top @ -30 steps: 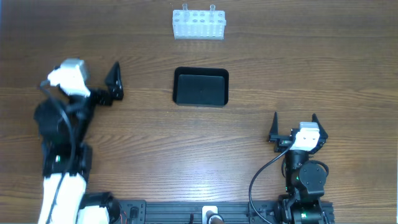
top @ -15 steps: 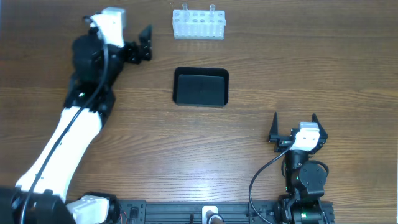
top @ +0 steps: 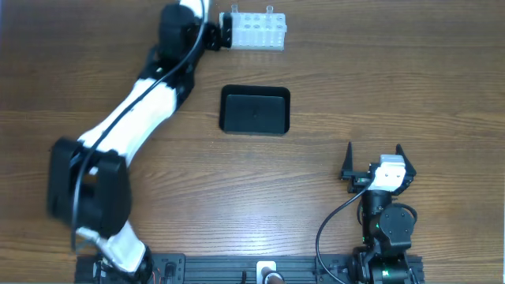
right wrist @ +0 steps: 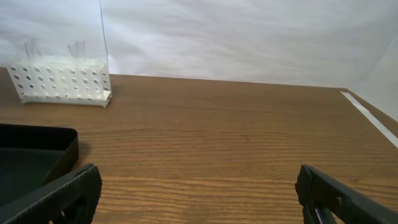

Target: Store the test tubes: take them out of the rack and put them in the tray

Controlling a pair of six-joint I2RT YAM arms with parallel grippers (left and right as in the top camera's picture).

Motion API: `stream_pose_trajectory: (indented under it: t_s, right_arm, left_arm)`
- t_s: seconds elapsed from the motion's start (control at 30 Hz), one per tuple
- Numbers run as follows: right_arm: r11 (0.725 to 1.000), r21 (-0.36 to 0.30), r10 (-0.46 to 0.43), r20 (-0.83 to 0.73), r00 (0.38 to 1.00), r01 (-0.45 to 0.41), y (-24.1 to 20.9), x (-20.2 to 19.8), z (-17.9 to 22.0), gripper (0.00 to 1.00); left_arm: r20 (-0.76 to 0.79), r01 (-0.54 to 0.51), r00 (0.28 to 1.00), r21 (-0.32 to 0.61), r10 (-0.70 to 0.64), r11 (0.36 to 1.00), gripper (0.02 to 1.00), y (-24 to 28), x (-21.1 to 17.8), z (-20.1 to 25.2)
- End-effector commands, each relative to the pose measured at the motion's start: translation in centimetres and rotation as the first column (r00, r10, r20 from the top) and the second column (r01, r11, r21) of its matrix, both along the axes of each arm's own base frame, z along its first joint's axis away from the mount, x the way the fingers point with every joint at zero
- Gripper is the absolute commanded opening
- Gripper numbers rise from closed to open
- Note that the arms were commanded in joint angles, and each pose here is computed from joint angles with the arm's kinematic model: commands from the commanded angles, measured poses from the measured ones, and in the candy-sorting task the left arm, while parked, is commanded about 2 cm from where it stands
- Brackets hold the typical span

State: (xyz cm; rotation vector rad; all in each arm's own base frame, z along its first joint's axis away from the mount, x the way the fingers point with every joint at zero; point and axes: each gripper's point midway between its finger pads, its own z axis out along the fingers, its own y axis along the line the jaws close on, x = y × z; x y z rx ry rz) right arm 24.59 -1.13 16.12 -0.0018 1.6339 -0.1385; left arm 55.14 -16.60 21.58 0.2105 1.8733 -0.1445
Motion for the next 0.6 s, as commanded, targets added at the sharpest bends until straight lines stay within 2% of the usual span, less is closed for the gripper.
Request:
stream_pose_trajectory:
  t_s: [0.03, 0.4, 0.6]
  right_arm:
    - [1.000, -0.002, -0.015, -0.005, 1.000, 0.015, -0.3, 0.0, -0.3, 0.991]
    - [1.000, -0.002, -0.015, -0.005, 1.000, 0.015, -0.3, 0.0, -0.3, 0.993]
    - [1.000, -0.002, -0.015, -0.005, 1.000, 0.015, -0.3, 0.0, -0.3, 0.991]
  left_arm:
    - [0.024, 0.017, 1.000, 0.102, -0.020, 0.995, 0.996, -1.9, 2.5, -0.9]
    - [0.004, 0.040, 0.999, 0.110, -0.041, 0.993, 0.998, -4.1, 3.7, -4.0]
    - [-0.026, 0.001, 1.000, 0.027, -0.001, 1.000, 0.998, -4.2, 4.2, -6.1]
